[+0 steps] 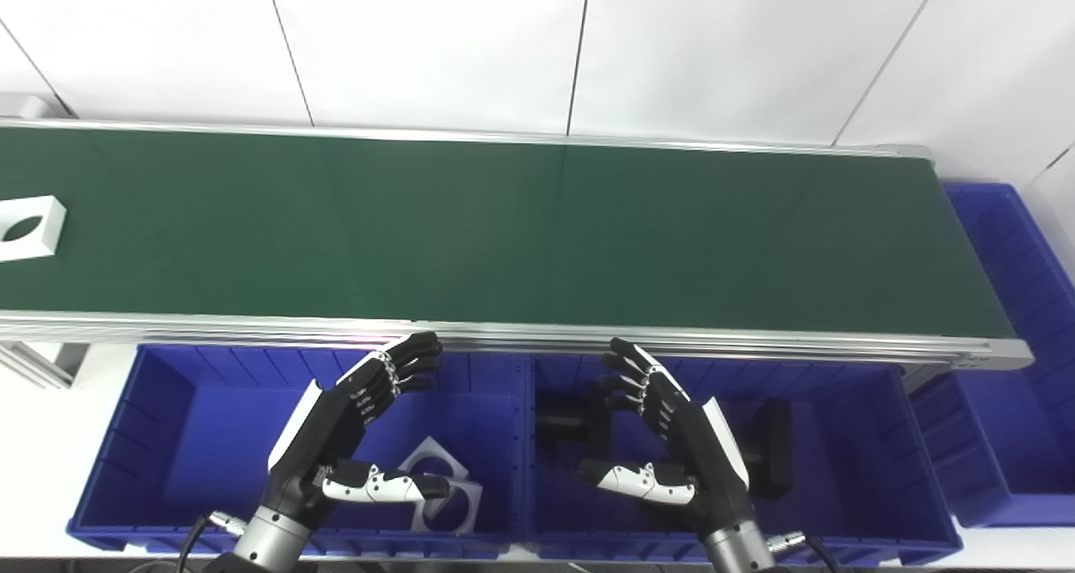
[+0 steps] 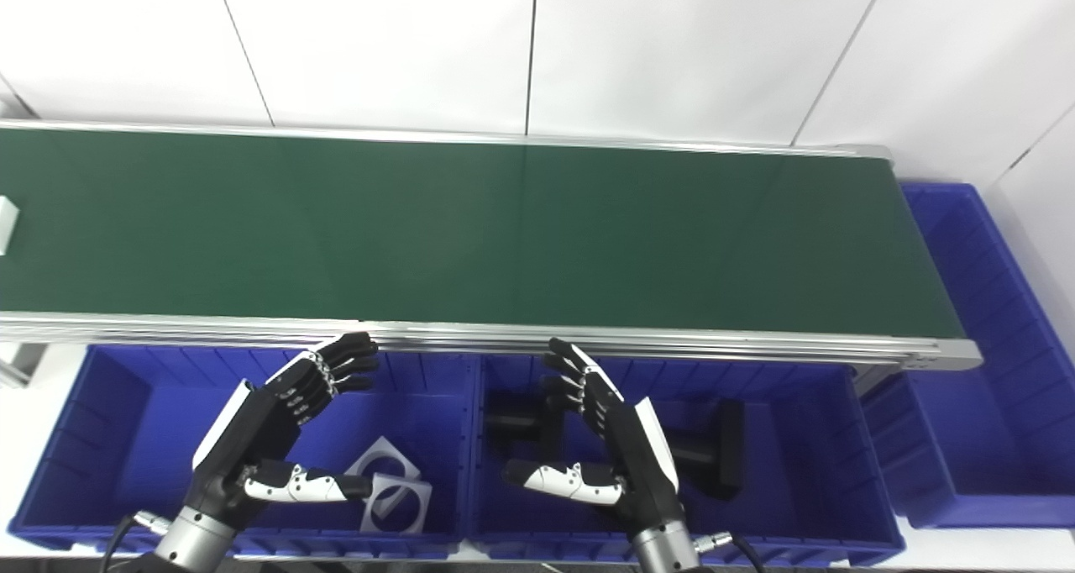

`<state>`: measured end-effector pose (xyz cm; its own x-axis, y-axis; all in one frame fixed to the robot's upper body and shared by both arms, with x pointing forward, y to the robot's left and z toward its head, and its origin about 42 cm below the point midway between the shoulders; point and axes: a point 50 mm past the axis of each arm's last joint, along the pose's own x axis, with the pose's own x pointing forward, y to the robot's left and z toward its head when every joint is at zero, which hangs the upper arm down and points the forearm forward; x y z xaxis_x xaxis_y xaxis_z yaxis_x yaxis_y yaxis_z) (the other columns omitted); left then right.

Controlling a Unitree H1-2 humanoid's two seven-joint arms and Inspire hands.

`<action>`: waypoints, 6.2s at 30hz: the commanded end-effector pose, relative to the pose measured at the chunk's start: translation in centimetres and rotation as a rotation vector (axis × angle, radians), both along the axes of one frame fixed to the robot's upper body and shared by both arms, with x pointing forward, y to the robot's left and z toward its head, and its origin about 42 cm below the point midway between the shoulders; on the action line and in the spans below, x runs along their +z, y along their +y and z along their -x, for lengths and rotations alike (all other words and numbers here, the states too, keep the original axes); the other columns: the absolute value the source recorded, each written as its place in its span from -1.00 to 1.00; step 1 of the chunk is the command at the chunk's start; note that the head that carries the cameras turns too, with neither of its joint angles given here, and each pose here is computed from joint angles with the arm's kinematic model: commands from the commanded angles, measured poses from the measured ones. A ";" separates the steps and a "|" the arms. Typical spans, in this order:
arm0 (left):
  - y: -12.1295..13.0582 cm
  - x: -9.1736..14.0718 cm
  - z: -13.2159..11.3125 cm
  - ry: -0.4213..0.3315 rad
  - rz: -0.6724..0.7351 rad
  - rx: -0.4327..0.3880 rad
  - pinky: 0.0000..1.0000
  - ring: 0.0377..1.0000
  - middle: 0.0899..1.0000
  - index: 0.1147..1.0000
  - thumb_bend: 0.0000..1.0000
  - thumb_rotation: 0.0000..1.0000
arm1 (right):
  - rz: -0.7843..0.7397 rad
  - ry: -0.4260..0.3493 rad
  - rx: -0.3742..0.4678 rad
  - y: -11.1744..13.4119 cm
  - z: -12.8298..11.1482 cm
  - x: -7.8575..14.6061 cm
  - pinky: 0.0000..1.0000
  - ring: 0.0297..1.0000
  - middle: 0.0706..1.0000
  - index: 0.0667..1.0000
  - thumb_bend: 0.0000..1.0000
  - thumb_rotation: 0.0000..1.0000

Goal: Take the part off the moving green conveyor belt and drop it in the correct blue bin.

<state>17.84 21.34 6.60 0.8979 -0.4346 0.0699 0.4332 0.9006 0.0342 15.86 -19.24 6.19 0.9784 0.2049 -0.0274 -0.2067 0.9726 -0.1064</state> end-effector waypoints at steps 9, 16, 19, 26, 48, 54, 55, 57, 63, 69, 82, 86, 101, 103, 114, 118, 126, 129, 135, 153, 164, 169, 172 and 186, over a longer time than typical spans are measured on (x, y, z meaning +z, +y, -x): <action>0.0 1.2 -0.7 -0.078 0.010 0.004 0.52 0.60 0.64 0.62 0.71 -0.82 | -0.025 -0.091 -0.011 0.2 -0.5 0.9 0.47 0.60 0.69 0.77 0.62 -0.49; 0.0 1.3 -0.5 -0.080 0.009 0.002 0.53 0.60 0.64 0.63 0.69 -0.84 | -0.022 -0.089 -0.011 0.2 -0.4 1.0 0.47 0.60 0.69 0.77 0.64 -0.45; 0.0 1.2 -0.5 -0.081 0.008 0.003 0.53 0.61 0.65 0.63 0.69 -0.85 | -0.025 -0.090 -0.010 0.2 -0.4 1.0 0.47 0.60 0.69 0.77 0.62 -0.48; 0.0 1.0 -0.6 -0.072 0.018 -0.002 0.54 0.61 0.65 0.63 0.69 -0.84 | -0.029 -0.092 -0.005 0.1 -0.4 1.0 0.47 0.60 0.68 0.77 0.62 -0.49; -2.4 0.8 -0.5 -0.084 0.007 0.014 0.51 0.59 0.63 0.60 0.72 -0.77 | -0.041 -0.103 -0.010 -2.1 0.0 0.6 0.52 0.63 0.69 0.79 0.53 -0.59; -4.1 0.4 -0.2 -0.090 0.003 0.009 0.51 0.60 0.65 0.60 0.71 -0.77 | -0.040 -0.101 -0.011 -2.8 0.2 0.7 0.55 0.65 0.71 0.81 0.40 -0.78; -4.2 0.3 -0.2 -0.093 0.007 0.012 0.51 0.60 0.65 0.59 0.71 -0.78 | -0.039 -0.101 -0.008 -2.9 0.2 0.7 0.55 0.65 0.71 0.82 0.37 -0.82; -4.4 0.1 -0.1 -0.097 0.014 0.016 0.51 0.59 0.64 0.59 0.71 -0.79 | -0.035 -0.102 -0.005 -3.0 0.2 0.6 0.56 0.65 0.71 0.82 0.35 -0.86; -4.5 -0.3 0.2 -0.094 0.017 0.019 0.52 0.60 0.64 0.59 0.69 -0.83 | -0.026 -0.096 -0.005 -3.0 0.4 0.6 0.56 0.65 0.71 0.81 0.36 -0.91; -4.3 -1.0 0.3 -0.085 0.009 0.021 0.52 0.60 0.65 0.59 0.69 -0.81 | -0.019 -0.099 -0.011 -3.0 0.6 0.3 0.51 0.62 0.67 0.77 0.43 -0.90; -4.2 -1.7 0.2 -0.067 0.012 0.025 0.44 0.57 0.63 0.55 0.77 -0.81 | -0.025 -0.102 -0.015 -2.8 0.6 -0.7 0.46 0.58 0.64 0.73 0.49 -0.98; -4.1 -1.8 0.2 -0.066 0.010 0.024 0.43 0.56 0.62 0.54 0.78 -0.80 | -0.019 -0.109 -0.014 -2.8 0.6 -1.0 0.45 0.57 0.63 0.73 0.51 -0.97; -4.0 -2.1 -0.1 -0.060 0.000 0.018 0.39 0.52 0.59 0.51 0.81 -0.77 | -0.024 -0.117 -0.027 -2.7 0.4 -1.6 0.42 0.55 0.62 0.74 0.54 -1.00; -4.0 -2.0 -0.1 -0.061 0.005 0.019 0.38 0.53 0.59 0.51 0.81 -0.79 | -0.023 -0.117 -0.026 -2.7 0.3 -1.6 0.42 0.54 0.61 0.73 0.54 -1.00; -4.0 -1.2 -0.8 -0.102 -0.024 0.008 0.36 0.51 0.59 0.51 0.78 -0.80 | -0.015 -0.117 -0.019 -2.6 0.0 -1.7 0.40 0.53 0.60 0.71 0.58 -1.00; -4.3 -0.1 -1.6 -0.148 -0.011 -0.002 0.36 0.52 0.60 0.51 0.77 -0.83 | -0.015 -0.121 -0.019 -2.6 -0.1 -1.6 0.39 0.53 0.59 0.69 0.60 -1.00; -4.3 3.3 -3.4 -0.273 0.001 0.014 0.36 0.54 0.59 0.52 0.84 -0.78 | 0.012 -0.135 -0.024 -2.5 -0.2 -1.4 0.33 0.49 0.56 0.65 0.63 -1.00; -4.2 4.5 -4.3 -0.301 0.000 0.030 0.38 0.55 0.58 0.51 0.87 -0.70 | 0.016 -0.143 -0.026 -2.4 -0.4 -1.2 0.31 0.47 0.55 0.63 0.64 -1.00; -3.8 6.3 -6.0 -0.382 -0.035 0.073 0.52 0.62 0.62 0.55 0.81 -0.64 | 0.028 -0.156 -0.030 -2.4 -0.6 -1.0 0.24 0.43 0.50 0.59 0.67 -1.00; -0.6 9.1 -11.1 -0.445 -0.222 0.253 0.71 0.78 0.79 0.68 0.50 -0.57 | 0.027 -0.155 -0.041 -2.5 -0.6 -1.1 0.21 0.40 0.48 0.55 0.72 -0.98; 3.2 10.0 -14.9 -0.423 -0.444 0.405 0.84 0.86 0.83 0.67 0.54 -0.61 | 0.030 -0.152 -0.039 -2.5 -0.6 -1.2 0.20 0.40 0.47 0.54 0.74 -0.94; 4.0 10.2 -16.5 -0.415 -0.518 0.421 0.79 0.86 0.86 0.69 0.59 -0.66 | 0.032 -0.154 -0.042 -2.5 -0.5 -1.2 0.21 0.40 0.47 0.54 0.74 -0.93; 4.5 10.4 -17.3 -0.405 -0.581 0.435 0.77 0.87 0.88 0.71 0.59 -0.67 | 0.036 -0.155 -0.042 -2.5 -0.5 -1.2 0.20 0.39 0.47 0.54 0.74 -0.93; 6.7 11.0 -19.7 -0.317 -0.878 0.463 0.88 0.95 0.95 0.82 0.61 -0.99 | 0.028 -0.154 -0.038 -2.3 -0.6 -1.2 0.19 0.38 0.46 0.53 0.74 -0.93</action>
